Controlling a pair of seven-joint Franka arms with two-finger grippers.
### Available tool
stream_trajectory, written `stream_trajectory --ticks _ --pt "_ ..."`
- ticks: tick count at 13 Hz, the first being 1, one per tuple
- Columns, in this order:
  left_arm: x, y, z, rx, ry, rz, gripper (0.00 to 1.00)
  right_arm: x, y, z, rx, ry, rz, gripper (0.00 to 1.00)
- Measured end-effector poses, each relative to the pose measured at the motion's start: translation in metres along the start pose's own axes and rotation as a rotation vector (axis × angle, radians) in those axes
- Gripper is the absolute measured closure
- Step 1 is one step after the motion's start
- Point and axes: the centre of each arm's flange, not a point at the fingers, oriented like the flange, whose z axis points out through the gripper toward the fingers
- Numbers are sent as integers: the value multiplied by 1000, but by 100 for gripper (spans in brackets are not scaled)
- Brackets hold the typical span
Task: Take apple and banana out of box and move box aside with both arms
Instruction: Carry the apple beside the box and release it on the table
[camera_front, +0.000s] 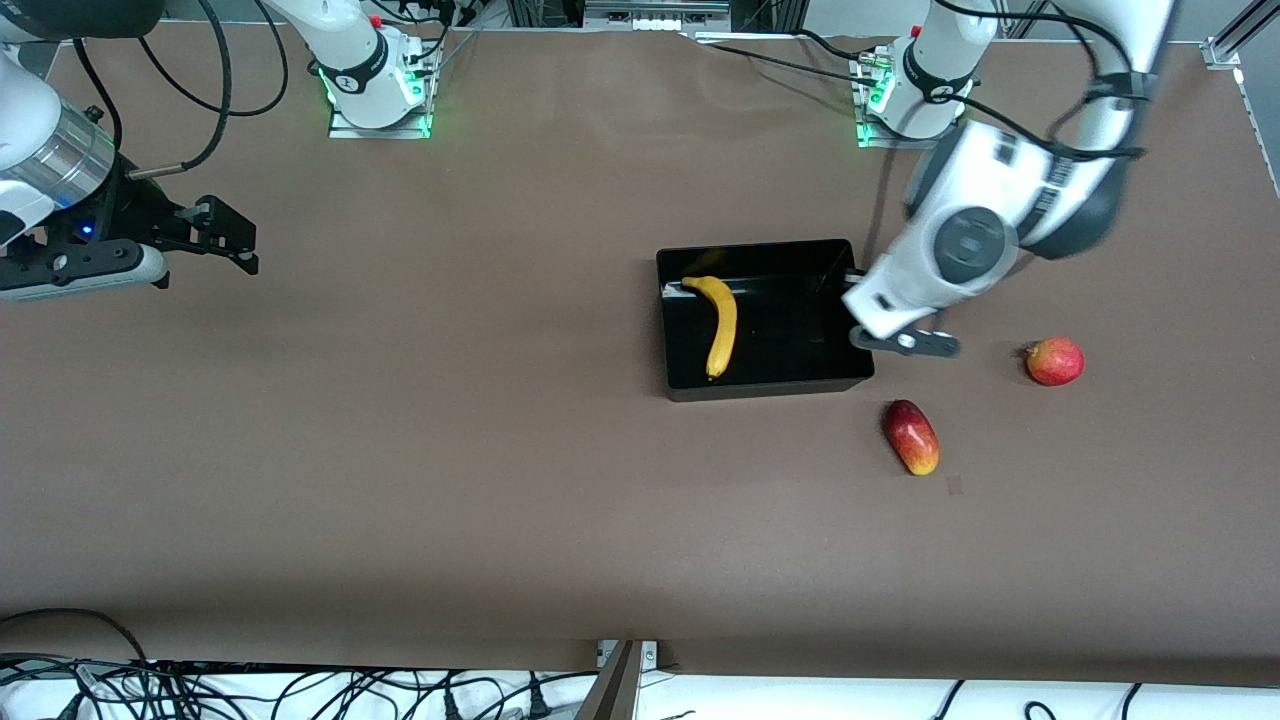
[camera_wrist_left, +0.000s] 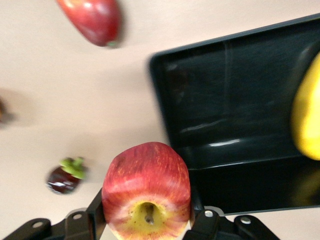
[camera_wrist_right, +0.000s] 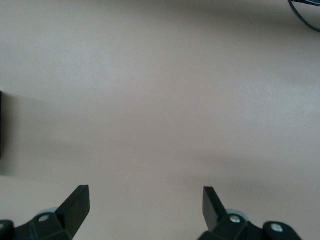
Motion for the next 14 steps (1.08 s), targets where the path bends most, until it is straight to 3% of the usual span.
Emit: stream_trajectory --ticks 3,10,14 --pt "-4 -43 52 -15 -42 60 34 0 0 0 0 0 -19 0" --pt "-38 -36 173 -30 84 85 34 0 0 0 0 0 -25 0" --pt "-39 -36 171 -30 92 84 1 0 1 0 0 0 -24 0"
